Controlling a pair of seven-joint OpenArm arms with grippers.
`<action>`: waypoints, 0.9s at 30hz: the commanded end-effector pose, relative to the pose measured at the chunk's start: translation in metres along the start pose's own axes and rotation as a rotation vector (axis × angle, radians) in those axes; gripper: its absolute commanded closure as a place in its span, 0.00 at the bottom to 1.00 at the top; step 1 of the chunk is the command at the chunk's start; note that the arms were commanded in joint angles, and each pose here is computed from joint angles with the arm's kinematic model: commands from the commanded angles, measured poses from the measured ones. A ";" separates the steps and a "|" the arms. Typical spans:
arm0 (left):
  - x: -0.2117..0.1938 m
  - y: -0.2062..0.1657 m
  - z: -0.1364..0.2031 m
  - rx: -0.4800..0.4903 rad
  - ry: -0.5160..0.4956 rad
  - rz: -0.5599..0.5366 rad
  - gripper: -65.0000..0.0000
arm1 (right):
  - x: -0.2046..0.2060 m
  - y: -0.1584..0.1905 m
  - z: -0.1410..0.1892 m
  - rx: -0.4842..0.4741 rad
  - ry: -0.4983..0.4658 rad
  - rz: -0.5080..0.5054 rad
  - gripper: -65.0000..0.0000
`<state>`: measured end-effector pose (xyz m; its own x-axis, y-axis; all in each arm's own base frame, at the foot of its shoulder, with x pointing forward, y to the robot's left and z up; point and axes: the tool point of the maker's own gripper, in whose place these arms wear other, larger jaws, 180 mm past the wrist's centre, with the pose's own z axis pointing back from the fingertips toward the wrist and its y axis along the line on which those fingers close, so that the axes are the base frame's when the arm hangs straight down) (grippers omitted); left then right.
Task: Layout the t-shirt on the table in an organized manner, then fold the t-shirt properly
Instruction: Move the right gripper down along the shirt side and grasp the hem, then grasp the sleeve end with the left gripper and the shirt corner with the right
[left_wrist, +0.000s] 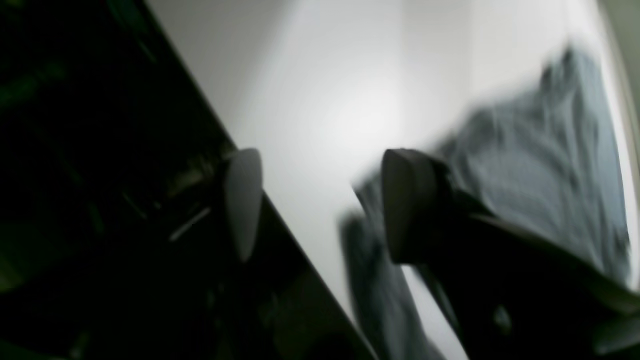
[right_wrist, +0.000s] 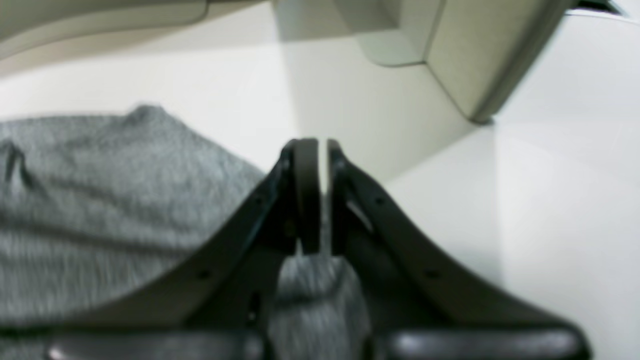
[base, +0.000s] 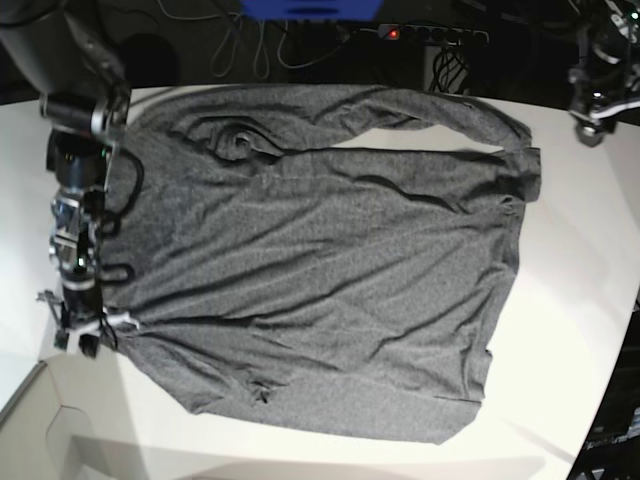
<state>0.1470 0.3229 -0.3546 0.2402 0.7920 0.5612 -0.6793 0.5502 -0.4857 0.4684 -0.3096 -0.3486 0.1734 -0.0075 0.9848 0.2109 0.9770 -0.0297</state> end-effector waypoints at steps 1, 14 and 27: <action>0.004 -0.009 0.001 -0.027 -0.007 -0.023 0.36 | 0.027 -0.008 -0.001 -0.011 -0.076 0.016 0.87; -0.049 -0.055 -0.037 -0.091 0.145 -0.137 0.33 | 0.000 -0.029 0.114 -0.069 0.018 -0.072 0.70; -0.069 -0.056 -0.043 -0.087 0.198 -0.166 0.58 | -0.023 -0.031 0.155 -0.071 0.074 -0.062 0.70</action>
<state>0.1933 0.2461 -0.4037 0.4936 0.7271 0.4771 -0.5754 0.6844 -0.4477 0.3036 -0.3022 -0.3608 0.2813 -0.1066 0.9537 0.2909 0.9565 0.0211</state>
